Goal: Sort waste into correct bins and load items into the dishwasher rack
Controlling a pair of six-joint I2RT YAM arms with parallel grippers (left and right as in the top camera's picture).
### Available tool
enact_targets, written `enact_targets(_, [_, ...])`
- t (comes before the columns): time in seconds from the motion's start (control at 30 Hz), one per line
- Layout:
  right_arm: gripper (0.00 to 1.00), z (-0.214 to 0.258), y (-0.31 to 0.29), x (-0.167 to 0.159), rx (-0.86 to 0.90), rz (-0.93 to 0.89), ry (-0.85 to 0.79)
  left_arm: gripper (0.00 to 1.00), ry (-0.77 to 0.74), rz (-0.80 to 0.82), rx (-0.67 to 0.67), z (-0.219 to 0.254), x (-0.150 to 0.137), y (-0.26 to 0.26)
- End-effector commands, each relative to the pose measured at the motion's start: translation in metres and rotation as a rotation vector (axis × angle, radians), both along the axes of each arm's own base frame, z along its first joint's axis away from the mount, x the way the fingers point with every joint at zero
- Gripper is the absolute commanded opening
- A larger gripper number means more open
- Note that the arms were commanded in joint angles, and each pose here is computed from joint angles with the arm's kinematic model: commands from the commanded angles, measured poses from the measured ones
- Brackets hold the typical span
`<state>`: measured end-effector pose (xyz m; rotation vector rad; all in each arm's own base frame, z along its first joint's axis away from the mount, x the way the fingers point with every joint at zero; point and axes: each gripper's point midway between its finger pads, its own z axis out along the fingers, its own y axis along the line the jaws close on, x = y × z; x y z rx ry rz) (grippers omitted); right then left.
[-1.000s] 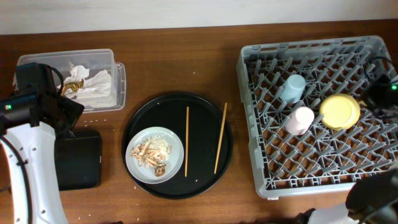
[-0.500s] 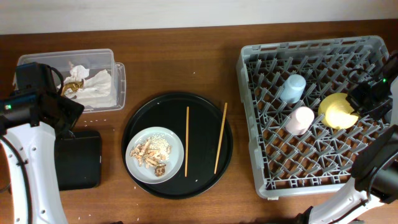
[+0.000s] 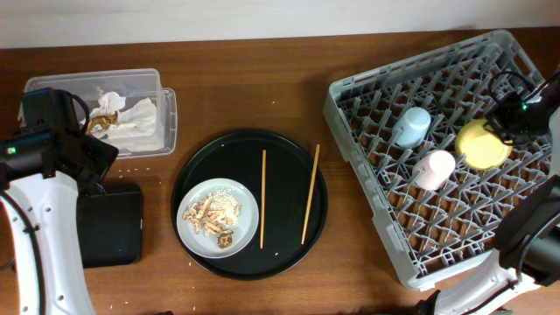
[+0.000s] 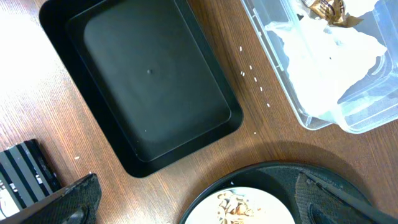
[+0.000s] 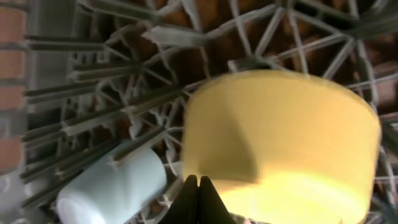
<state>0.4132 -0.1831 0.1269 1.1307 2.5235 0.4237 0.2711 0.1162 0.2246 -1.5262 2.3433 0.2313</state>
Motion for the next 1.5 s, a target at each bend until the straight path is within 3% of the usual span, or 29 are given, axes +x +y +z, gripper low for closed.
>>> enact_targets(0.0, [0.09, -0.003, 0.008, 0.013, -0.03, 0.057, -0.021, 0.99, 0.003, 0.0, 0.008, 0.0, -0.001, 0.002])
enact_targets(0.13, [0.1, -0.011, -0.01, -0.003, -0.124, 0.005, 0.073, 0.99, 0.003, 0.0, 0.008, 0.0, -0.001, 0.002])
enact_targets(0.3, [0.05, -0.016, -0.007, -0.017, -0.08, -0.09, 0.147, 0.99, 0.004, 0.0, 0.008, 0.0, -0.001, 0.002])
enact_targets(0.6, [0.04, -0.005, -0.03, -0.041, -0.205, -0.184, 0.266, 0.99, 0.003, 0.0, 0.008, 0.0, -0.001, 0.002])
enact_targets(1.0, [0.05, -0.002, -0.039, -0.019, -0.233, -0.184, 0.179, 0.99, 0.004, 0.0, 0.008, 0.0, -0.001, 0.002])
enact_targets(1.27, [0.04, -0.032, -0.038, -0.014, -0.216, -0.148, 0.225, 0.99, 0.003, 0.0, 0.008, 0.0, -0.001, 0.002])
enact_targets(1.37, [0.04, 0.006, -0.041, -0.011, -0.246, -0.158, 0.17, 0.99, 0.003, 0.0, 0.008, 0.0, -0.001, 0.002])
enact_targets(1.47, [0.07, 0.088, -0.028, -0.019, -0.294, -0.16, 0.056, 0.99, 0.004, 0.0, 0.008, 0.0, -0.001, 0.002])
